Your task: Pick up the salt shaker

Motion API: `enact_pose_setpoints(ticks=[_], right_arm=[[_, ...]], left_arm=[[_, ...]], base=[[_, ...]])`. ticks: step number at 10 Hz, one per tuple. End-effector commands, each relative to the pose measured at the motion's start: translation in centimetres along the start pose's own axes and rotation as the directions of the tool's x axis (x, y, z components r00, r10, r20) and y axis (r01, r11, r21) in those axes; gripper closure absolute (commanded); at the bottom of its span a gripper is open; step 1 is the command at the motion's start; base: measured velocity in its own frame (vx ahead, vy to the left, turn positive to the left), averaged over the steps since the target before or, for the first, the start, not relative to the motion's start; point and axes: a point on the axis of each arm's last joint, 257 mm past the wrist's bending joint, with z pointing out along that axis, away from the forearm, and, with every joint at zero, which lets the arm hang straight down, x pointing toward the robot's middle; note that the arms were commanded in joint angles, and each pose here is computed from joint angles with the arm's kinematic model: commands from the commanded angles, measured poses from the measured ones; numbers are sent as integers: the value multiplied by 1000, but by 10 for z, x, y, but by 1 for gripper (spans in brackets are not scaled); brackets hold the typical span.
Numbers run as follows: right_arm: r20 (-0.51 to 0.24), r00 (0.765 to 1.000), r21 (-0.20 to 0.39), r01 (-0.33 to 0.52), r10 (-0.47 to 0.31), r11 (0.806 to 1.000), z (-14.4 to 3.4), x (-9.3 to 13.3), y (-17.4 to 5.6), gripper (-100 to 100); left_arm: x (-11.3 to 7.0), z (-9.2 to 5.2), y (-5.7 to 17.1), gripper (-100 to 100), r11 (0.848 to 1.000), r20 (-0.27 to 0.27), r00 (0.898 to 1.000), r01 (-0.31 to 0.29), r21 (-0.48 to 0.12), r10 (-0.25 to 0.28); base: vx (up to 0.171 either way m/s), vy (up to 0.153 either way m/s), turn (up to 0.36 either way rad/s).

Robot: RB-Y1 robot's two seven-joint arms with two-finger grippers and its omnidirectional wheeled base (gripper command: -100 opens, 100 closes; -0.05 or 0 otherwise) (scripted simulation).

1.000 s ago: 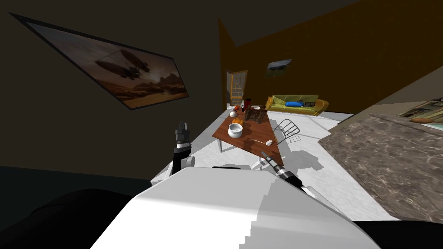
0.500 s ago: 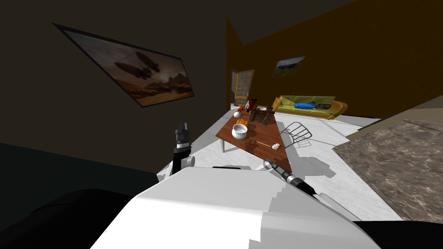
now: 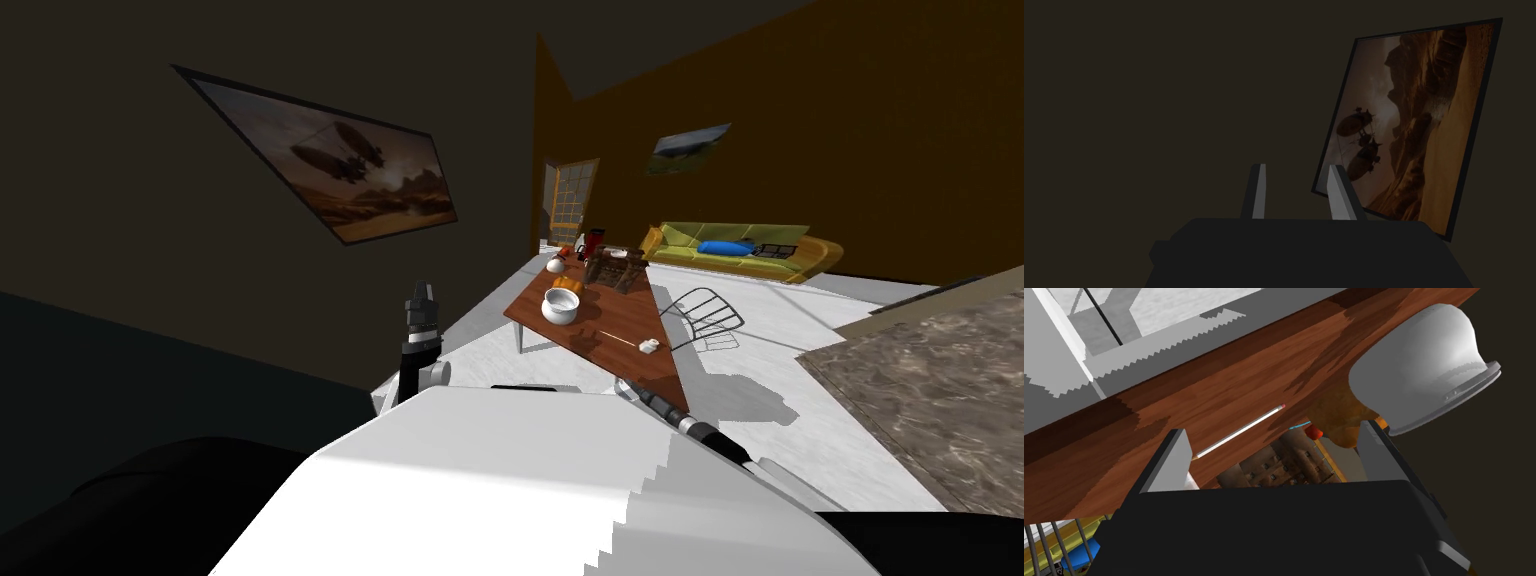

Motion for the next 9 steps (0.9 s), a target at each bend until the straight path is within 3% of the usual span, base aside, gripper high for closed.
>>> enact_pose_setpoints(ticks=[1,2,5,9], right_arm=[[-21,1000,44,17,-16,999,-7,2,-20,-100],[-56,997,88,57,-53,995,-15,3,-41,-100],[-93,992,143,97,-84,985,-27,4,-69,-100],[-163,976,229,181,-146,956,-49,0,-112,-100]], left_arm=[[0,0,0,0,1000,0,1000,0,0,0],[0,0,0,0,1000,0,1000,0,0,0],[0,0,0,0,1000,0,1000,0,0,0],[0,0,0,0,1000,0,1000,0,0,0]], base=[[19,11,77],[24,11,166],[17,6,109],[22,1,121]])
